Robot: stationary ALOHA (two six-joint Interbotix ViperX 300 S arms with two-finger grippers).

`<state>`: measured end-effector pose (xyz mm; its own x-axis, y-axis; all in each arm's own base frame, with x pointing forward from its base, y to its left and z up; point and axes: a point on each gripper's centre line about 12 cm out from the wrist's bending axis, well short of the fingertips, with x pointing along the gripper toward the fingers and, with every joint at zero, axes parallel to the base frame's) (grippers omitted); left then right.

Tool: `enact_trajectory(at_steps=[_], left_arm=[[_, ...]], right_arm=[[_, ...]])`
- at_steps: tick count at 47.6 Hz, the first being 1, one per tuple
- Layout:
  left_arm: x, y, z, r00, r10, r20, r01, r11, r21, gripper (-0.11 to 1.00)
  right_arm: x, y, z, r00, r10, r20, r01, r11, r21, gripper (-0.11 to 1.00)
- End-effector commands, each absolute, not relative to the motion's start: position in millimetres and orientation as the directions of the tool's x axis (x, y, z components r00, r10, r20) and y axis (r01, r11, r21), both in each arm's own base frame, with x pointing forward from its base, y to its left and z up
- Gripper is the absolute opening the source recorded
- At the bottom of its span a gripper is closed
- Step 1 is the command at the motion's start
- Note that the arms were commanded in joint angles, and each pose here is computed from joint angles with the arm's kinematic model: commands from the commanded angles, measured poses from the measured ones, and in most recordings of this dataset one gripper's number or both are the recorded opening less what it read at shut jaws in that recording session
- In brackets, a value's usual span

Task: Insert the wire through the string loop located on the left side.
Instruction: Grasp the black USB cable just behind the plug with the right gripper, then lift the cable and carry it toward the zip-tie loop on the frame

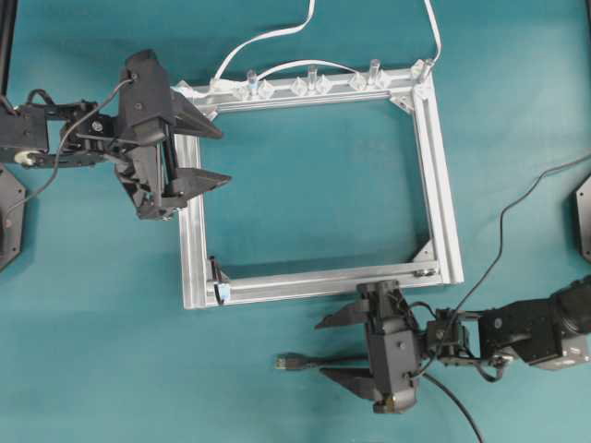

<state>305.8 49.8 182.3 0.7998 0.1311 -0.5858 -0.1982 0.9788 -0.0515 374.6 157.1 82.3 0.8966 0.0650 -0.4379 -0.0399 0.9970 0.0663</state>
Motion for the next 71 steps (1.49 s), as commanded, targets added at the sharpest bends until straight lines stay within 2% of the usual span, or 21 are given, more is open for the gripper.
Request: enact_trajectory(at_steps=[1, 15, 21, 27, 35, 36, 44, 71], left_arm=[[308, 50, 190, 0.816, 0.133, -0.563, -0.195, 0.979, -0.052, 0.83], [309, 49, 190, 0.816, 0.131, -0.563, -0.194, 0.980, -0.052, 0.83], [308, 50, 191, 0.816, 0.133, -0.562, -0.196, 0.979, -0.054, 0.83], [308, 49, 191, 0.817, 0.132, -0.562, -0.195, 0.979, -0.054, 0.83], [308, 50, 191, 0.816, 0.133, -0.562, -0.196, 0.979, -0.054, 0.83], [308, 50, 191, 0.816, 0.133, -0.562, -0.196, 0.979, -0.054, 0.83], [308, 50, 191, 0.816, 0.133, -0.562, -0.196, 0.979, -0.054, 0.83], [308, 50, 190, 0.816, 0.133, -0.563, -0.195, 0.979, -0.052, 0.83]], right_arm=[[381, 162, 91, 0.909, 0.073, -0.411, -0.043, 0.996, 0.080, 0.78], [387, 167, 79, 0.897, 0.078, -0.434, -0.048, 0.996, 0.079, 0.78], [385, 167, 76, 0.885, 0.083, -0.457, -0.052, 0.995, 0.080, 0.74], [382, 167, 71, 0.873, 0.087, -0.480, -0.059, 0.995, 0.075, 0.54], [379, 169, 58, 0.832, 0.104, -0.545, -0.072, 0.994, 0.081, 0.13], [378, 170, 56, 0.824, 0.109, -0.557, -0.076, 0.994, 0.083, 0.11], [378, 177, 47, 0.773, 0.138, -0.620, -0.091, 0.990, 0.107, 0.10], [386, 172, 64, 0.842, 0.104, -0.529, -0.053, 0.992, 0.112, 0.10]])
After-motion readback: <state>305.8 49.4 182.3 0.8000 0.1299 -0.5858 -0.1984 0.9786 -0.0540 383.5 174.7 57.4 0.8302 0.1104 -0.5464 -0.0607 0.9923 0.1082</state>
